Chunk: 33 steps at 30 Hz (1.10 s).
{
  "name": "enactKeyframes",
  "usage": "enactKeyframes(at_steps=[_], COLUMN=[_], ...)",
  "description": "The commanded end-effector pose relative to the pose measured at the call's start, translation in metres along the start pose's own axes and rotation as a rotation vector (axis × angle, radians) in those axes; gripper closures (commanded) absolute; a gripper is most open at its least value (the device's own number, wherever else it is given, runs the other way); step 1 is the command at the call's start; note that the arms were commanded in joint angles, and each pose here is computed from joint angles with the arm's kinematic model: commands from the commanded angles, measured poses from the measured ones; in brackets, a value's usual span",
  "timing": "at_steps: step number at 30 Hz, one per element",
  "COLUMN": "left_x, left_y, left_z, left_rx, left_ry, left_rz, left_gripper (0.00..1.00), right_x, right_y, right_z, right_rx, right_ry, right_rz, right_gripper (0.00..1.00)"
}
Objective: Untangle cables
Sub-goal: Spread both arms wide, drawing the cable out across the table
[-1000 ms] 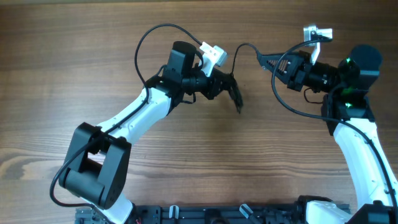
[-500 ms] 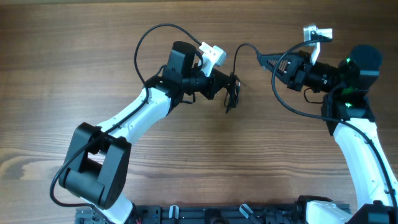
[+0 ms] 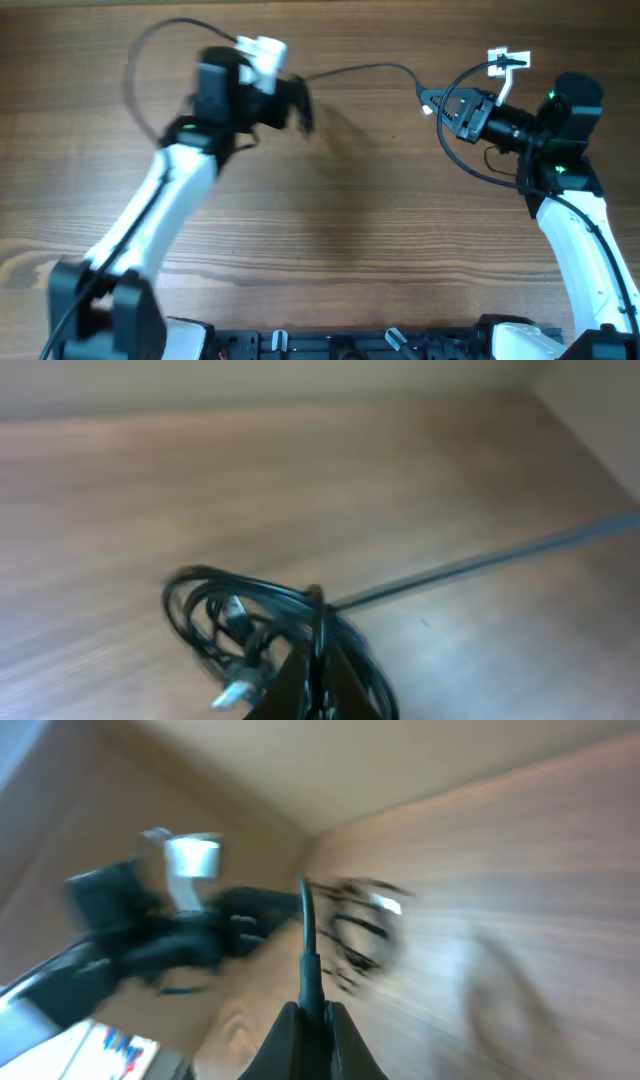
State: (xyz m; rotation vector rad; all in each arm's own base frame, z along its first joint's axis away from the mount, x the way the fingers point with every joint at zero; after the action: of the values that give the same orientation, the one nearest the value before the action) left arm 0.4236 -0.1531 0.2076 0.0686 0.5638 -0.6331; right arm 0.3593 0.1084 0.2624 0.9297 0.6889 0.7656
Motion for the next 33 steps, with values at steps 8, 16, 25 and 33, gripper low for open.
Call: enactKeyframes(at_steps=[8,16,25,33], left_x=[-0.034,-0.056,-0.114,-0.130], left_y=[0.042,0.073,0.123,0.143], left_z=[0.012,0.016,0.023,0.018], left_rx=[-0.022,-0.049,-0.093,-0.121], left_ry=[-0.041,-0.074,-0.150,-0.159], left_rz=[0.124,0.202,0.359,0.407], left_gripper=[0.96,0.96,0.96,0.96], right_x=[-0.034,-0.096,-0.144,-0.178], right_y=[-0.096,-0.144,-0.169,-0.185], right_z=[0.010,0.020,0.022,0.019], right_rx=[0.081,0.204,0.269,0.333], right_ry=[-0.210,-0.346,-0.413,-0.466], right_rz=[-0.557,-0.811,-0.941,-1.042], right_gripper=[0.96,0.96,0.96,0.96])
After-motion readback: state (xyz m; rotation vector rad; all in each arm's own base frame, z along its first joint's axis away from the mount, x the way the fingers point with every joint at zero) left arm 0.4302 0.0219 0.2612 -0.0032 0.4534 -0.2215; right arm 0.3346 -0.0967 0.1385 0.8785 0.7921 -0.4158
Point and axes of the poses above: each gripper's point midway between its finger pads, its own x axis out along the fingers, its own y axis along the line the jaws close on, z = x × y, the point moved 1 cm from there along -x, back along the fingers, and after that the axes turned 13 degrees about x, right-handed, at the moved point
